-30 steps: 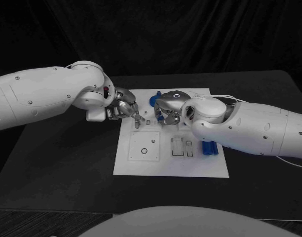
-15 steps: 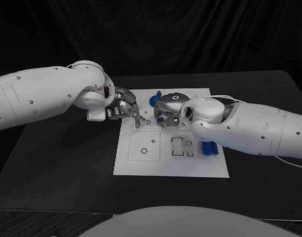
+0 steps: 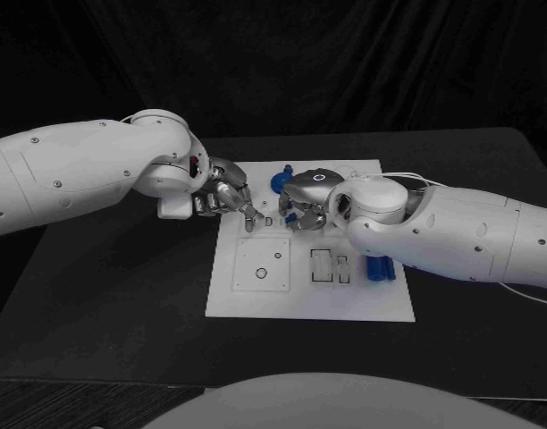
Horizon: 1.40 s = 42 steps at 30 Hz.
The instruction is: Assemble the parts on the task board
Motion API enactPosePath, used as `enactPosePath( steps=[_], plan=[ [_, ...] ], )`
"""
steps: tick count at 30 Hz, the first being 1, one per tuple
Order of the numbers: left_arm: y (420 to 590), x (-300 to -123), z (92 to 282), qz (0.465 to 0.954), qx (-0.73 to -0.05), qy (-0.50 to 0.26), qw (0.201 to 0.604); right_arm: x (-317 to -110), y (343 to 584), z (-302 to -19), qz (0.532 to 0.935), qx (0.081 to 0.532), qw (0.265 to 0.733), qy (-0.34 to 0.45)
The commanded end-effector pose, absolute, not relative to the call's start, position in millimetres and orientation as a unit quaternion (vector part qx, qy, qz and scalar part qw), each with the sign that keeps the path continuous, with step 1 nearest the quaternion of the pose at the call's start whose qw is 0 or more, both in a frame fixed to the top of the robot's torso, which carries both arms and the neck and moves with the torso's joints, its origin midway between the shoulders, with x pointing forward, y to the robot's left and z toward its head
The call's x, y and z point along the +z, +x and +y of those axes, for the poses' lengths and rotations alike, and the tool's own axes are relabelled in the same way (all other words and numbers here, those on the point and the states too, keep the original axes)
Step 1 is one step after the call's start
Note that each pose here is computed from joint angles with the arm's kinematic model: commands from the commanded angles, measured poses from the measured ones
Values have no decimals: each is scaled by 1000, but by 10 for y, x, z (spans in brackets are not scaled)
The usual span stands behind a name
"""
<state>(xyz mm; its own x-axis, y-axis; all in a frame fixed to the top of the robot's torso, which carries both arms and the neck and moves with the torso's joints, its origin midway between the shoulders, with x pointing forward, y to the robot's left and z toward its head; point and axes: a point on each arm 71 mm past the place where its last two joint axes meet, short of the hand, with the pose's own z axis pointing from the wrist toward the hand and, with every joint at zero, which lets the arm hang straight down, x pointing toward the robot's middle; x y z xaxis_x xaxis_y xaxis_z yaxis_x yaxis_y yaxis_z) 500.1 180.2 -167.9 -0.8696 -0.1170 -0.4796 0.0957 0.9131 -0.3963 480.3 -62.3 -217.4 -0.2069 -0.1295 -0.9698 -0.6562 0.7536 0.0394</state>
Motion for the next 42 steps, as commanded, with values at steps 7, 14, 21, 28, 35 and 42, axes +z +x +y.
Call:
enactPosePath(
  steps=[7,14,21,28,35,42],
  plan=[
    [4992,-1686,1785,945,-214,-3,248,-2108,4732,-671,719,260,589,-260],
    [4995,-1685,1785,944,-215,-3,248,-1936,4717,-745,687,286,617,-257],
    [4995,-1686,1790,945,-215,-3,248,-1763,4794,-882,685,272,622,-265],
    [4994,-1685,1772,944,-216,-1,248,-1836,4899,-1016,704,248,609,-267],
    [4990,-1686,1779,944,-216,-2,248,-2020,4927,-1077,712,259,596,-266],
    [4991,-1686,1788,944,-216,-3,248,-2080,4930,-1101,708,289,590,-259]
  ],
)
